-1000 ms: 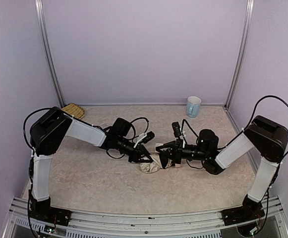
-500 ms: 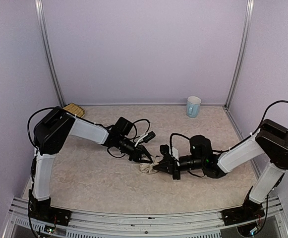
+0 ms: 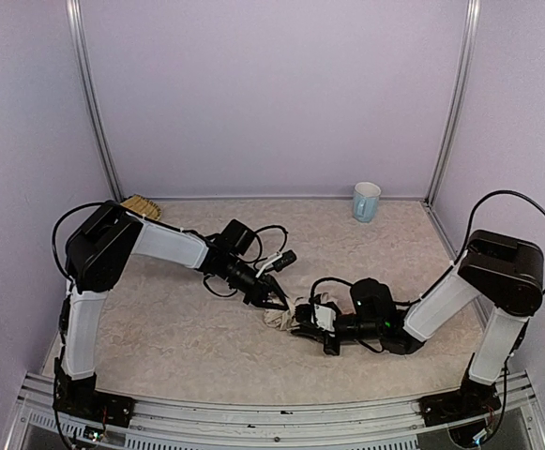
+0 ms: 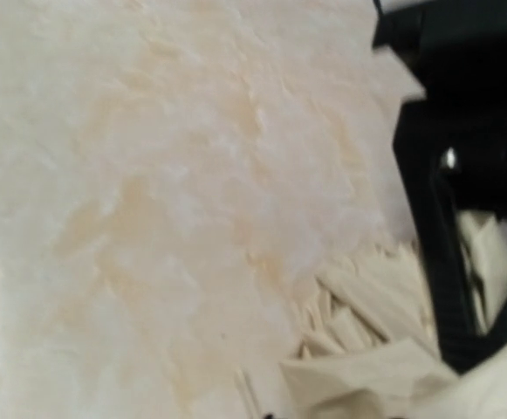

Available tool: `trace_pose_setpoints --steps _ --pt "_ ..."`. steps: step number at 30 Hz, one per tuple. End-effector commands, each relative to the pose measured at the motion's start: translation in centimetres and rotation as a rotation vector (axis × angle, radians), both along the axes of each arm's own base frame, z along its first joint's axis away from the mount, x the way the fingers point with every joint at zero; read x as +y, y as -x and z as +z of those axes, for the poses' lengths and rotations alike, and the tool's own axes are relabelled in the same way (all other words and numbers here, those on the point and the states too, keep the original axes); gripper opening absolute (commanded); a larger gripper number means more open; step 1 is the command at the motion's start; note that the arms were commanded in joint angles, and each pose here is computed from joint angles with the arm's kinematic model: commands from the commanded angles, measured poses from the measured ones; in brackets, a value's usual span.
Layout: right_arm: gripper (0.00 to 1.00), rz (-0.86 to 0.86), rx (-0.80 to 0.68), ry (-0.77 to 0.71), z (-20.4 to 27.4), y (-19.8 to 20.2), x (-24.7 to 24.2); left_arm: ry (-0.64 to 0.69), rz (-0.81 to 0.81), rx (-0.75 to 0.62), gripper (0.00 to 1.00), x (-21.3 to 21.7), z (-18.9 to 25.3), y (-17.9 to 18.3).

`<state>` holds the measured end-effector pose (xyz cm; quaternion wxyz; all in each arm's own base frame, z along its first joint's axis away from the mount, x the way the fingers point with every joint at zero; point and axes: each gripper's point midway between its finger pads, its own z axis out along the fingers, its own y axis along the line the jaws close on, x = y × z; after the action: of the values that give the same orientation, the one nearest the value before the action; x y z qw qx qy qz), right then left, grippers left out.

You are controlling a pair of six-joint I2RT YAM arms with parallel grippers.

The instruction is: Put away the umbrella

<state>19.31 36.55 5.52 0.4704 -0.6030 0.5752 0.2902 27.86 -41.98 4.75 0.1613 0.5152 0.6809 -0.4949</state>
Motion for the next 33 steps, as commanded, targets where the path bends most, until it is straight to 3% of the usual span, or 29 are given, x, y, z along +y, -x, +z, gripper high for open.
trace_pose_setpoints --steps 1,7,11,13,16,19,25,29,30,31,33 --pt "0.00 0.058 0.171 0.146 -6.3 4.5 -2.1 -0.301 0.137 -0.018 0.00 4.2 -6.8 -2.0" --pt "0.00 0.019 0.202 0.176 -7.9 3.9 -2.5 -0.333 0.038 -0.063 0.00 3.3 -6.9 -0.1" --pt "0.00 0.013 0.220 0.162 -8.4 3.5 -2.6 -0.324 0.007 -0.069 0.06 2.8 -6.4 0.3" --pt "0.00 0.003 0.227 0.156 -8.5 3.0 -2.6 -0.318 -0.018 -0.081 0.13 2.6 -6.1 0.7" --pt "0.00 0.012 0.225 0.145 -8.2 2.5 -2.6 -0.314 -0.073 -0.127 0.36 2.3 -5.9 1.7" --pt "0.00 0.029 0.224 0.147 -8.2 2.4 -2.3 -0.293 -0.115 -0.171 0.52 1.8 -5.6 2.5" --pt "0.00 0.052 0.235 0.152 -8.4 2.7 -2.1 -0.211 -0.124 -0.258 0.63 0.9 -3.7 2.6" --pt "0.00 0.060 0.229 0.150 -8.2 2.7 -2.0 -0.177 -0.024 -0.321 0.67 -0.2 -2.4 0.1" --pt "0.00 0.060 0.227 0.150 -8.1 2.7 -2.1 -0.156 0.004 -0.317 0.69 -0.6 -1.7 -0.6" --pt "0.00 0.058 0.228 0.151 -8.1 2.7 -2.1 -0.132 0.021 -0.308 0.79 -0.8 -0.9 -0.9" --pt "0.00 0.054 0.230 0.153 -8.1 2.7 -2.2 -0.045 0.020 -0.309 0.81 -1.2 1.6 -0.3"
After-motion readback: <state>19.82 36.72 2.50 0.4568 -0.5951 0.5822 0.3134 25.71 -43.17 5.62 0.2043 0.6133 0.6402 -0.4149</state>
